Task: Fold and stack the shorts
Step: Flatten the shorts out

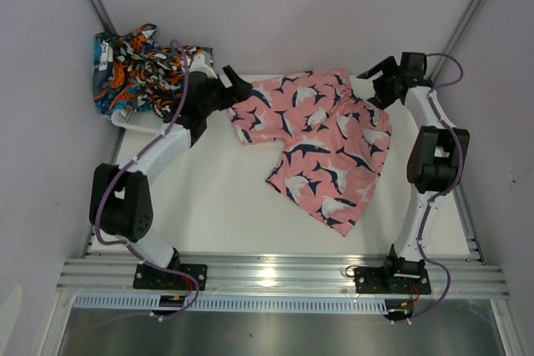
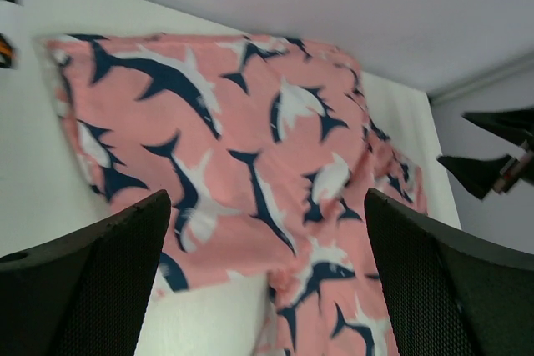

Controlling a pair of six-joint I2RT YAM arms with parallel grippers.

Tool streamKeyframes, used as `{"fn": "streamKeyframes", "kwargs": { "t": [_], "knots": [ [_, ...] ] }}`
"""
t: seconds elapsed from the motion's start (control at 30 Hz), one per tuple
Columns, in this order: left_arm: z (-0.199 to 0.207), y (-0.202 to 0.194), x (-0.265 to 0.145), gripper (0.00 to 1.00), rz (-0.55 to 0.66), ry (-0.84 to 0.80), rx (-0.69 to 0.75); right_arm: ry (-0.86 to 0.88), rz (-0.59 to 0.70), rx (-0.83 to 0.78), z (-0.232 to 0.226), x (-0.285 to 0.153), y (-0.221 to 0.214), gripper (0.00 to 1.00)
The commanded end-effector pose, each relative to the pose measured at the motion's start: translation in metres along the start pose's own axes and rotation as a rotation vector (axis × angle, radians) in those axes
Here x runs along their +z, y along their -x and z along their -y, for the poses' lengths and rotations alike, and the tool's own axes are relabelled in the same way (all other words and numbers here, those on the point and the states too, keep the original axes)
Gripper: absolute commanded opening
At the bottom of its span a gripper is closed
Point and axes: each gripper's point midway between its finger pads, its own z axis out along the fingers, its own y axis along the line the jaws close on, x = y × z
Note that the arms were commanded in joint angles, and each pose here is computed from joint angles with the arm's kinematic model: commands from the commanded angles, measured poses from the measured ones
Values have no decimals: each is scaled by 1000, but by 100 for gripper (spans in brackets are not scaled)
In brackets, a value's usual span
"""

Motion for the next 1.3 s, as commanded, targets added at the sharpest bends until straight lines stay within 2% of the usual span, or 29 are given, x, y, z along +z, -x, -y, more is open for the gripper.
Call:
{"fn": "streamKeyframes", "kwargs": {
  "t": [0.0, 0.03, 0.07, 0.1, 0.17, 0.3, 0.4, 0.67, 0.83, 1.1, 1.2, 1.27],
  "knots": [
    [61, -40, -38, 99, -59, -94, 132, -164, 81, -121, 29, -43, 6, 90],
    [69, -53, -44, 99, -84, -89, 166, -229, 100, -143, 45, -49, 9, 88],
    [74, -59, -48, 99, -72, -60, 200, -279, 100, -141, 66, -53, 9, 76],
    [100, -78, -59, 99, -96, -108, 266, -302, 126, -153, 72, -60, 14, 68],
    [113, -100, -70, 99, -139, -108, 330, -339, 108, -230, 88, -64, 15, 56],
    [151, -155, -89, 99, -236, -191, 487, -555, 82, -333, 132, -65, 23, 63],
    [167, -191, -99, 99, -303, -216, 603, -611, 81, -380, 145, -60, 28, 62],
    [199, -279, -101, 99, -447, -272, 762, -565, 88, -398, 147, -40, 48, 61],
    [205, -303, -98, 99, -487, -274, 801, -537, 56, -391, 157, -19, 48, 64],
    [214, -324, -101, 99, -531, -297, 827, -478, 21, -408, 157, 11, 39, 61],
    [217, -336, -101, 99, -545, -293, 870, -485, 15, -433, 157, 18, 32, 59],
    [220, -343, -101, 99, -553, -301, 885, -498, 12, -431, 161, 20, 31, 53]
  ]
}}
